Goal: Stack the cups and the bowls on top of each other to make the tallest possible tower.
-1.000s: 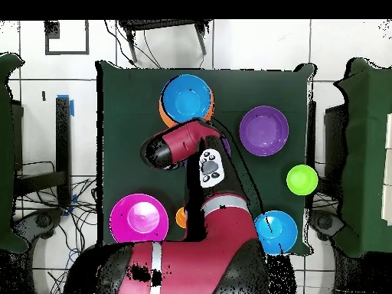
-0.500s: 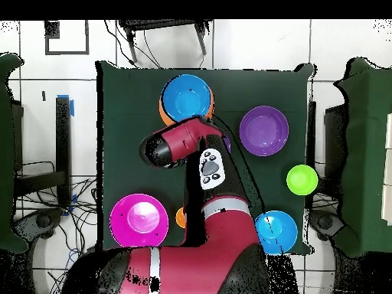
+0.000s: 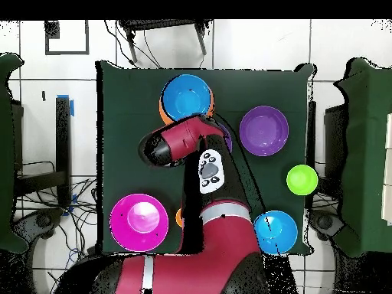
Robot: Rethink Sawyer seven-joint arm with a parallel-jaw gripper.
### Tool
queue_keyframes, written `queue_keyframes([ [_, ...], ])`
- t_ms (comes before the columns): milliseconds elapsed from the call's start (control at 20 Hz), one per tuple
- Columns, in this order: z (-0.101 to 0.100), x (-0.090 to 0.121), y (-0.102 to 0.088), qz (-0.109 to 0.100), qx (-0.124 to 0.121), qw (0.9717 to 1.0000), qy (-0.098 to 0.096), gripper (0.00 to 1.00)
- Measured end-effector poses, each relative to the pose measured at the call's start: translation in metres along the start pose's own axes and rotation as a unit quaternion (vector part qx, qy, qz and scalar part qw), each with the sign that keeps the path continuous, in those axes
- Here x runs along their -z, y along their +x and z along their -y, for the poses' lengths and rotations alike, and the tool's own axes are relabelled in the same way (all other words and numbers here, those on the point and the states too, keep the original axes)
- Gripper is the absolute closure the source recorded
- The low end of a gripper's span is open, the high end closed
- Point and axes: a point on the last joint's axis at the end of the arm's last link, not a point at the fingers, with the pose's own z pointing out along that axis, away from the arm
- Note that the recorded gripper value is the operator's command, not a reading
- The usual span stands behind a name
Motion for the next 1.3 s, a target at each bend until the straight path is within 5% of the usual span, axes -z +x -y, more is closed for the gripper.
queue_keyframes([
  [350, 0.020, 0.022, -0.016, 0.011, -0.013, 0.9998, 0.011, 1.00],
  [850, 0.084, 0.046, -0.047, 0.022, -0.061, 0.9975, 0.027, 1.00],
  [1050, 0.111, 0.060, -0.055, 0.011, -0.076, 0.9961, 0.045, 1.00],
  [1300, 0.121, 0.078, -0.058, -0.006, -0.075, 0.9951, 0.064, 1.00],
])
